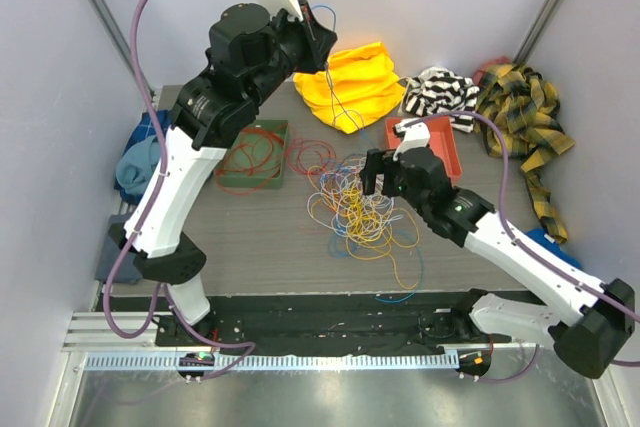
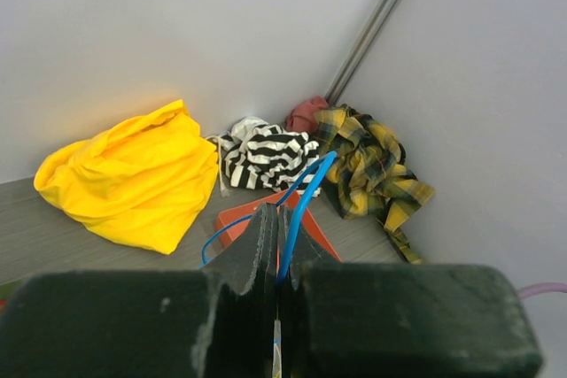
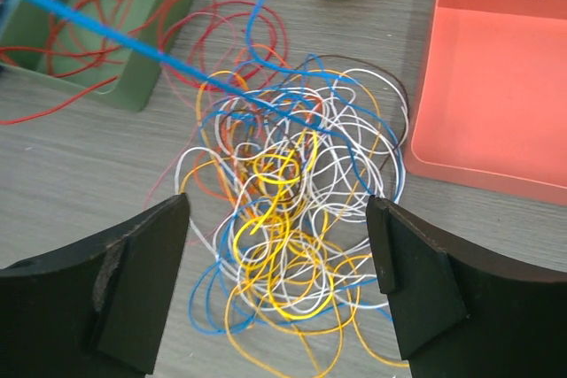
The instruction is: Untangle the cables
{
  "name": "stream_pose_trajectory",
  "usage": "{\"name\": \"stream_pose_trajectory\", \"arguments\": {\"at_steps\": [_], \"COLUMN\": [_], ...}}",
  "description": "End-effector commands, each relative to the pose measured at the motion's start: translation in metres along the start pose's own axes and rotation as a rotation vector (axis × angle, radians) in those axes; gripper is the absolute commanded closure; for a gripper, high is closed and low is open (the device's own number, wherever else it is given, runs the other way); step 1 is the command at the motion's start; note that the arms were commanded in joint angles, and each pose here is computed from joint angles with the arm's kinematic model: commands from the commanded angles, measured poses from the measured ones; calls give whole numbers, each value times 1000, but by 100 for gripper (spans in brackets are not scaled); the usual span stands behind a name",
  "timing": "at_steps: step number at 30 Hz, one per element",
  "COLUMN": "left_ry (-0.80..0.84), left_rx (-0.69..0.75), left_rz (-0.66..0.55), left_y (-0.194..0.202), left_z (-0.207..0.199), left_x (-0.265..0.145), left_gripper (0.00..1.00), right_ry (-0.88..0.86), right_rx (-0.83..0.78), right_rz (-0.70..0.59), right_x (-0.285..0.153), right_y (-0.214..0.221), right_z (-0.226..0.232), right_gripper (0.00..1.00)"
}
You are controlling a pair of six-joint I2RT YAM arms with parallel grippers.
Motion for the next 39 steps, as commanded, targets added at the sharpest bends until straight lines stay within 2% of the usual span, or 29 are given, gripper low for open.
{"name": "stream_pose_trajectory", "arguments": {"at_steps": [1,8,11,16,17,20,23,24,29,35,39], "left_ry": [57,65,73,81,80,72,50,40,-15,-63,-24], "left_rx": [-15,-18,-20,-24,-23,-13,6,12,43,58,15], "left_rz": [-69,-58,-60,-63,-61,-57,-56,-48,-26,24,65], "left_y": [-23,-21,-23,-25,-24,-24,-23,-20,-9,11,24], "left_z": [-7,-8,-9,-9,-8,-6,-3,-1,7,13,8], "left_x": [-22,-25,-28,-35,-35,-37,-39,-38,-31,-12,1], "left_gripper": [100,100,100,100,100,100,100,100,100,100,100], "right_ry": [93,256,324,410,422,428,382,348,70,-108,-185], "right_rx": [-21,-32,-34,-31,-24,0,43,78,135,136,134], "right_rz": [-47,16,20,31,36,23,-33,-93,-220,-254,-275], "right_x": [24,55,63,81,86,84,66,50,-6,-51,-53], "right_y": [-6,20,29,35,36,32,17,2,-36,-70,-78], "right_z": [-1,-12,-17,-27,-28,-28,-22,-20,7,23,32], "right_gripper": [13,28,38,49,64,99,99,99,99,99,99]}}
Point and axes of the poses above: each gripper's point midway between its finger pads, its own x axis out along the fingers, its own z axis along the line the jaws close on, y = z × x, the point moved 8 cm from there along -x, back along the fingers, and after that the axes turned 1 degree about -x, right-handed, at the moved point
